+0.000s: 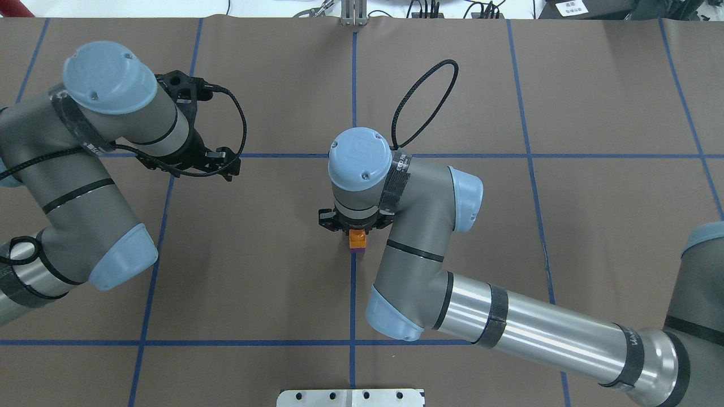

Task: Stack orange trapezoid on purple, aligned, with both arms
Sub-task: 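Align and lower the orange block onto the purple block with the right gripper, then open the right gripper and lift it off the stacked blocks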

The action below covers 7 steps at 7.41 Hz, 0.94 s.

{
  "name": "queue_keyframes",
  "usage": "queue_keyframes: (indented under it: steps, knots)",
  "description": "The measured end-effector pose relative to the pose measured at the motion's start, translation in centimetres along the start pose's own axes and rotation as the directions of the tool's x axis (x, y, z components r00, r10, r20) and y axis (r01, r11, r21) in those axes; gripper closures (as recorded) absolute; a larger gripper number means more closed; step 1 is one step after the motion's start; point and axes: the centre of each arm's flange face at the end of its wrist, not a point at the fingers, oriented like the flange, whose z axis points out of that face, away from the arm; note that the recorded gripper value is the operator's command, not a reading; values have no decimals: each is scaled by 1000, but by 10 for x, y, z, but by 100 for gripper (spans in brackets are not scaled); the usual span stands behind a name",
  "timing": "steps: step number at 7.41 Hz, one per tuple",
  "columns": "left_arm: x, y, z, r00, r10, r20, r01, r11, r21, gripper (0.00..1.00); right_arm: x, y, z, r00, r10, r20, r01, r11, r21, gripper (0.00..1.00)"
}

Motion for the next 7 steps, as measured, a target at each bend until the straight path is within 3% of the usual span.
queue_keyframes:
  steps: [3,5,7]
  knots:
    - [1,0,-1,1000,1,-2,-1,1000,1,0,-1,-1,-9,1000,-4,13,3,1000,12,0]
    - [-3,-3,-9,1000,21,-7,-21,1000,13,0,17,-15,-48,999,12,51,-14,1000,27,0]
    - [-34,-12,-22,997,84,-2,-84,996,14,0,92,-44,-97,996,58,61,-60,998,20,0]
